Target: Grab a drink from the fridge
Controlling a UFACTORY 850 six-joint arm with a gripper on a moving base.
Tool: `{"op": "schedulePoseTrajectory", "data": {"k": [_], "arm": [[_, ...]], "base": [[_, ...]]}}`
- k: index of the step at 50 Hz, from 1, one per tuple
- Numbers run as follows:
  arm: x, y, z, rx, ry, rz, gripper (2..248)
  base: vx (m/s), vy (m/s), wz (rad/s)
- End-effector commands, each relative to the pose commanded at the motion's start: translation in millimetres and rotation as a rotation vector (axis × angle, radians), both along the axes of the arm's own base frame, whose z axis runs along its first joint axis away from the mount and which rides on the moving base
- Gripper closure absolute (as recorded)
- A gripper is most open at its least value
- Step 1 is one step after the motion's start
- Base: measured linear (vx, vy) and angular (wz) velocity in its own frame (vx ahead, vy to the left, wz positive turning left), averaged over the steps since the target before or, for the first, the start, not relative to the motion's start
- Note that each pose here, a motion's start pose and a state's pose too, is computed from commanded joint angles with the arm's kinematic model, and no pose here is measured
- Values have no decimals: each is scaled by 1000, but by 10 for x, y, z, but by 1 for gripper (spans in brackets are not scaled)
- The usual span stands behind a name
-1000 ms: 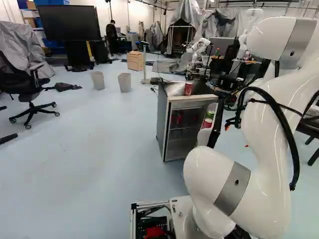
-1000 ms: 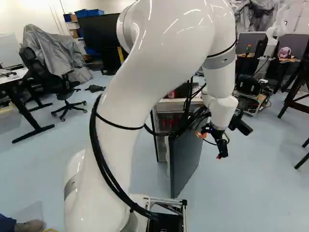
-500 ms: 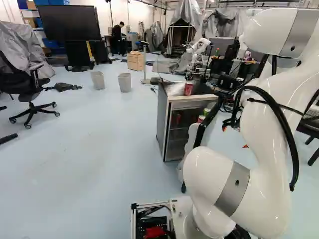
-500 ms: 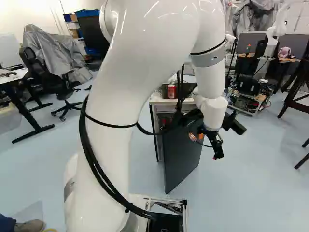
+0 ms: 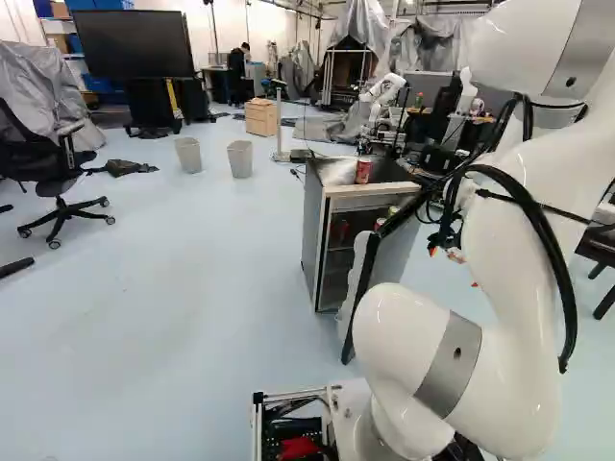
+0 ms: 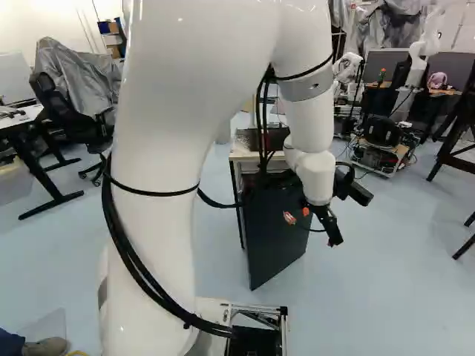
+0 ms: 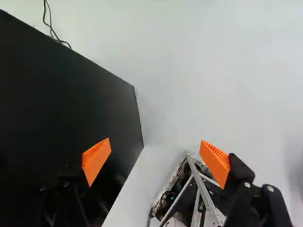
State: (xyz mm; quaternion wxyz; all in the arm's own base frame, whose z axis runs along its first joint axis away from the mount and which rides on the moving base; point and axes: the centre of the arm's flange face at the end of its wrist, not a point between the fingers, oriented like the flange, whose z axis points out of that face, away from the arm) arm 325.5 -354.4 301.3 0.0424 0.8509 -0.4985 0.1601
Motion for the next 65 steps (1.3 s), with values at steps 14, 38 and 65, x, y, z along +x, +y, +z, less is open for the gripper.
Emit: {"op": "schedulePoseTrajectory", "data": {"k": [14,38,65], "arm": [[-55,175,43,-100,-26,85,3],[-62,468,-25,-239,-79,259,3],[-150,840,-14,-383,-189,447,3]], "base": [[0,0,0],[0,0,0],[0,0,0]]}}
